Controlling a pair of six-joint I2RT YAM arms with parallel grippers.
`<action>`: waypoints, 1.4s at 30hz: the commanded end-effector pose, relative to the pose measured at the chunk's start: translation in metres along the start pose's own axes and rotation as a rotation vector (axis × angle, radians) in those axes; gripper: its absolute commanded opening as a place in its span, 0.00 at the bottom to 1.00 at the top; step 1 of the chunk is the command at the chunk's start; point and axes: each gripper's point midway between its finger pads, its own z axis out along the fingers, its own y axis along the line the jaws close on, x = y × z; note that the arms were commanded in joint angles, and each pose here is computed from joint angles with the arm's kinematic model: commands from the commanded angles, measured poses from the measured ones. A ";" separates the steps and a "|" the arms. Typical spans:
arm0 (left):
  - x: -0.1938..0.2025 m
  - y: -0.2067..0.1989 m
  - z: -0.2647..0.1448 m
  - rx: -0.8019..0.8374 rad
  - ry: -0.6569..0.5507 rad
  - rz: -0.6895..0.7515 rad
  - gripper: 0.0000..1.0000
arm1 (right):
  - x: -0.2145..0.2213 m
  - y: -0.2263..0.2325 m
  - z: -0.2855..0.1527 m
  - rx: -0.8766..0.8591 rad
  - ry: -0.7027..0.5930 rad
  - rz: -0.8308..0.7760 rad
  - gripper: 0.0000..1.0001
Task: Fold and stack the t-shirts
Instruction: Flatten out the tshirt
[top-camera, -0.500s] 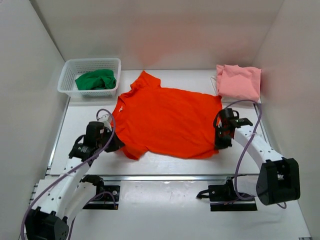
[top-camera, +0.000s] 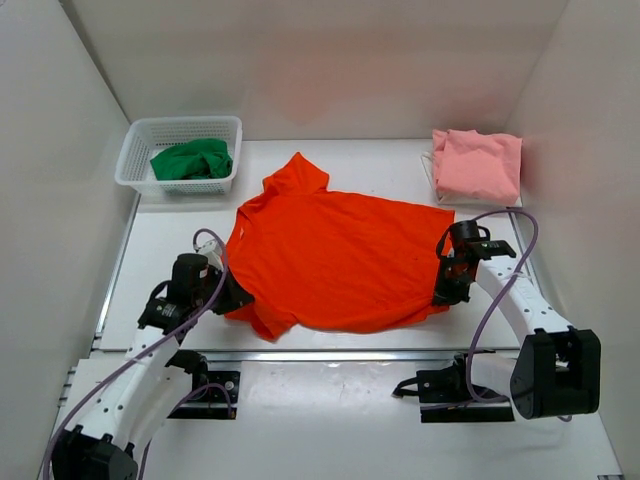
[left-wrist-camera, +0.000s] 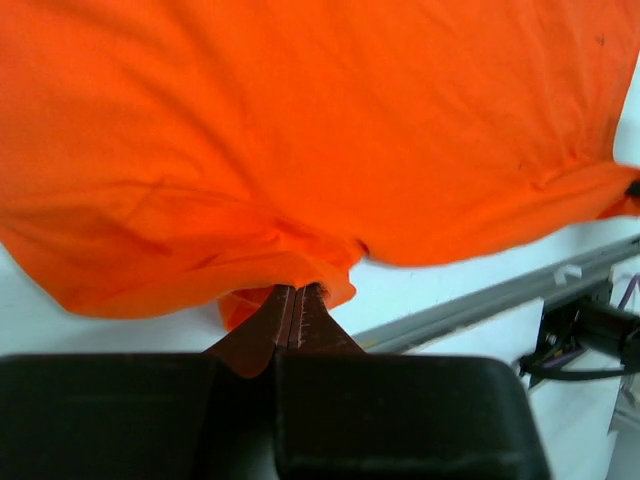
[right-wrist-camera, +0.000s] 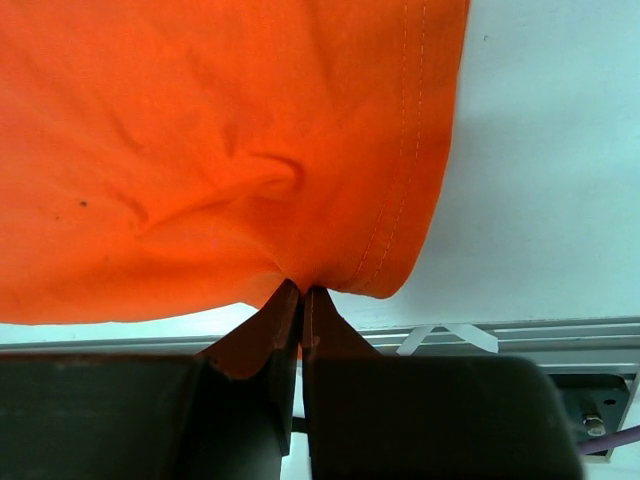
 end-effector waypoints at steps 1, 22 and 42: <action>-0.057 -0.018 -0.005 0.022 -0.137 0.034 0.00 | -0.005 0.002 0.000 -0.014 -0.005 -0.006 0.00; -0.177 -0.040 0.042 0.023 -0.268 0.043 0.00 | -0.033 0.003 0.011 -0.132 0.024 0.034 0.20; -0.171 -0.044 0.028 0.040 -0.268 0.042 0.00 | 0.010 0.010 -0.003 -0.111 0.077 -0.002 0.00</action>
